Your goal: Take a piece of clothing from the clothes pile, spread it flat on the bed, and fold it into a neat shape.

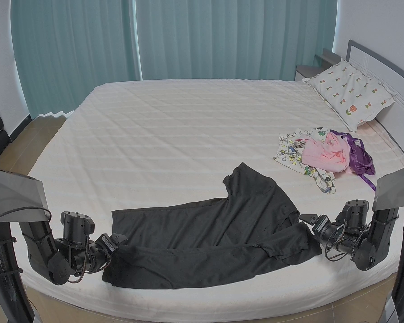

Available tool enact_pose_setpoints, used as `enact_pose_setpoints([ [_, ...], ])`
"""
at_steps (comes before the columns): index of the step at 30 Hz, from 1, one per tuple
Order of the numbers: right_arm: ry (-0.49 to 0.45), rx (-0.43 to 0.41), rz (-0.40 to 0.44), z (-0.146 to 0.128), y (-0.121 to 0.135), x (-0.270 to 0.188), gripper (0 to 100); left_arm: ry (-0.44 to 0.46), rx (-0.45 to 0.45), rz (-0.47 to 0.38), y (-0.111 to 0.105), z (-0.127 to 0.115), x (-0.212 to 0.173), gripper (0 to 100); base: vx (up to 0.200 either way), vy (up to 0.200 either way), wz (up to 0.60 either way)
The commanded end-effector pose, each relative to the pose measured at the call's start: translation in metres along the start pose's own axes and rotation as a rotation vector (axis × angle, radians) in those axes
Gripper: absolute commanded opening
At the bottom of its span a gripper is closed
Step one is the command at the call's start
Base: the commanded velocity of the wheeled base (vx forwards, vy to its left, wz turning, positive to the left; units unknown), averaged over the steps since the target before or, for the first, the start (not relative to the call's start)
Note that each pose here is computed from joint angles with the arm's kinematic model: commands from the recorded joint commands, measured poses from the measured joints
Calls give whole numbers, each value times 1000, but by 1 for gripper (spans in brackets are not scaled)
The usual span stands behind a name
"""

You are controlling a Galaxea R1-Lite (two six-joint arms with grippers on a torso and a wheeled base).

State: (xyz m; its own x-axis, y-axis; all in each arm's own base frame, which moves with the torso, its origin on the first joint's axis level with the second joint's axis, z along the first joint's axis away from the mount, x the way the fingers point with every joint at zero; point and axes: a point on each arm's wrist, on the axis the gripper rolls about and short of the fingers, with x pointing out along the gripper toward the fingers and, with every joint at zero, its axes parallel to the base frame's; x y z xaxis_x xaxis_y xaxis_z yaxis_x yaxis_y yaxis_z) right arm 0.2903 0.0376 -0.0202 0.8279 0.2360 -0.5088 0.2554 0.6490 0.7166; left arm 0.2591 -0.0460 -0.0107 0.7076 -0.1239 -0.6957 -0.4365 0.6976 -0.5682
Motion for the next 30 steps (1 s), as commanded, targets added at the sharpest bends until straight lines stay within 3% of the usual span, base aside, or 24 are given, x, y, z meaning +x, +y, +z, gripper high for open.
enact_pose_setpoints([
  [1,3,-3,-1,-2,-1,-1,100,9,1,11,2,-2,-1,100,0,0,0],
  [7,-4,-7,13,-4,-2,-4,100,19,7,12,2,-6,-3,100,0,0,0],
  [13,-1,-10,17,-6,-1,-6,100,22,6,15,3,-6,-2,100,-200,0,0],
  [20,0,-11,18,-6,-1,-5,100,13,2,6,1,-4,-1,100,0,0,0],
  [27,14,-21,25,-13,-1,-2,100,-54,-9,-48,-18,13,10,100,0,0,0],
  [30,10,-24,33,-14,-1,-1,100,-33,2,-20,-21,12,14,100,0,0,0],
])
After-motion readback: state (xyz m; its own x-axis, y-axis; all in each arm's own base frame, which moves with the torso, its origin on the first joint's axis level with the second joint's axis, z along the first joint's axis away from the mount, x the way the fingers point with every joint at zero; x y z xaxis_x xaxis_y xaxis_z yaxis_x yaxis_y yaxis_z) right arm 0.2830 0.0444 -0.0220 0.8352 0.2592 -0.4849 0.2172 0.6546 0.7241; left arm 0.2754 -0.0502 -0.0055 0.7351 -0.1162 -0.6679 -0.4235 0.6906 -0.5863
